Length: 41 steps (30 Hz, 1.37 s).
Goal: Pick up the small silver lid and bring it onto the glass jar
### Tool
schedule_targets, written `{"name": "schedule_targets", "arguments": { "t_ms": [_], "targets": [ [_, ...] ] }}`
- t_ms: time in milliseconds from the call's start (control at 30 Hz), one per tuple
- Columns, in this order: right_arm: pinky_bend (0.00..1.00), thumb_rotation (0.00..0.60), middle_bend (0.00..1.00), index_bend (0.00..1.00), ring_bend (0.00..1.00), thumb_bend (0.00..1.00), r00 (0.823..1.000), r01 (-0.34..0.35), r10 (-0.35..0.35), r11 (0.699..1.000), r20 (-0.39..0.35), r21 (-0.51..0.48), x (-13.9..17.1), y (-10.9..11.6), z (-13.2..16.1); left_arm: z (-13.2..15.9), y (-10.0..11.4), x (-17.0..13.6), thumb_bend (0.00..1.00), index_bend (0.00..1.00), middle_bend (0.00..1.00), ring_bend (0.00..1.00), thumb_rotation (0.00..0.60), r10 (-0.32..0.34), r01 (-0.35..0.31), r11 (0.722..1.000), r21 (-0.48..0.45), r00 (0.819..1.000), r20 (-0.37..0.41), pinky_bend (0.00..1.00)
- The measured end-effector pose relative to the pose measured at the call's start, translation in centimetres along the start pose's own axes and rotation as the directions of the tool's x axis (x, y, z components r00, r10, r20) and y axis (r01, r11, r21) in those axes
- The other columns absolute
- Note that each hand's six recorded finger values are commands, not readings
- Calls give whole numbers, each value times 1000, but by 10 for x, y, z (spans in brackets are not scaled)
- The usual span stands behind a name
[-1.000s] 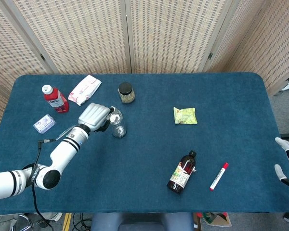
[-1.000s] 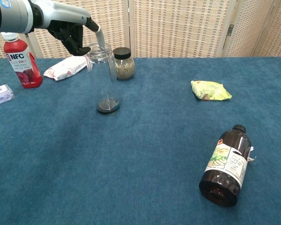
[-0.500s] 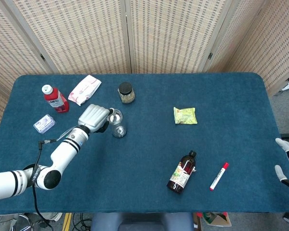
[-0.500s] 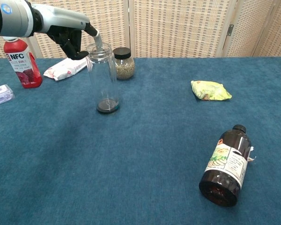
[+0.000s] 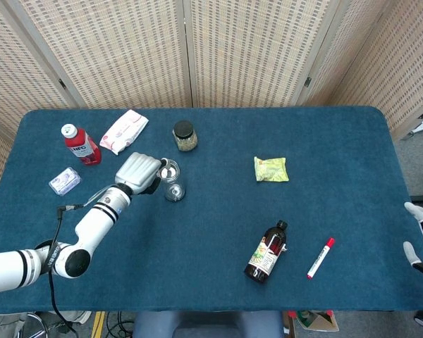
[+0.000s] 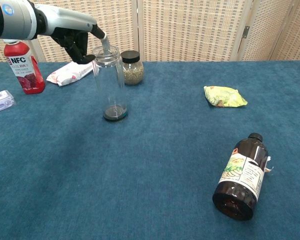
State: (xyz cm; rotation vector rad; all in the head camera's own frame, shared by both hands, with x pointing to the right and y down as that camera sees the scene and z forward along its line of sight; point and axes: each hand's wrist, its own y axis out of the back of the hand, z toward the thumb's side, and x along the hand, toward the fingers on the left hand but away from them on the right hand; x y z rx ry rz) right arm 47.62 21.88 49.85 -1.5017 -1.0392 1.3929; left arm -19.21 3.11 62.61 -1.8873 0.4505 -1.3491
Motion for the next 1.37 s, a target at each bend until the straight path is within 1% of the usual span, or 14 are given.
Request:
{"name": "schedule_targets", "arguments": {
  "t_ms": [133,267,367,433,567,633,667,733,833,900,1000,1100,1233,1367],
  "targets": [
    [259,600,216,155,145,367,1000,1,-1,1000,0,0,1,1,0,0,7,-2,559,275,988,949,600,41,-41,998,-42,999,4,1000],
    [259,600,216,156,145,367,1000,3,-3,1000,-1,0,0,2,0,-2,14,-5,534,247,925,893,600,89,-88,990,-108,996,4,1000],
    [259,600,216,156,144,367,1000,4,-4,1000,-1,0,0,2,-1,-7,19,-10,424,232,837,799,600,128,-127,981,-147,992,-3,1000],
    [259,600,216,156,144,367,1000,6,-6,1000,0,1,0,3,-1,-10,20,-14,365,231,757,712,600,146,-146,976,-162,989,-10,1000],
    [259,600,216,156,145,367,1000,3,-3,1000,0,5,-2,5,-3,-33,17,-32,342,231,626,617,600,186,-196,964,-177,980,-71,995],
    [259,600,216,156,144,367,1000,-3,3,1000,0,5,-3,5,-4,-46,15,-47,333,231,555,574,600,214,-230,958,-172,971,-106,944],
    [259,600,216,155,144,367,1000,-6,6,1000,0,4,-3,5,-4,-51,13,-54,333,231,535,559,600,225,-244,955,-170,967,-122,918],
    [259,600,216,155,144,367,1000,-10,10,1000,-2,-1,-5,5,-4,-64,9,-70,333,231,476,502,600,248,-273,948,-165,956,-158,822],
    [234,600,216,156,127,367,1000,-18,18,1000,-6,-9,-8,5,-4,-80,-1,-95,333,231,420,429,600,275,-309,940,-148,938,-209,688],
    [218,600,216,156,107,367,1000,-22,22,1000,-10,-7,-10,4,-3,-91,-11,-114,333,231,396,399,600,288,-326,936,-134,925,-246,640],
    [215,600,216,155,103,367,999,-29,28,1000,-18,-6,-13,2,-2,-107,-28,-141,333,231,370,369,600,292,-340,933,-119,907,-303,594],
    [214,600,216,156,103,367,999,-34,34,999,-26,-6,-15,1,0,-119,-45,-165,333,231,363,358,600,280,-340,933,-121,893,-351,563],
    [215,600,216,156,102,367,998,-45,45,999,-33,-6,-19,-2,2,-129,-65,-191,333,231,347,355,600,257,-333,933,-136,881,-396,532],
    [214,600,216,156,102,367,998,-51,51,999,-48,-5,-22,-5,7,-135,-78,-212,333,231,337,351,600,262,-344,930,-126,866,-427,512]
  ]
}}
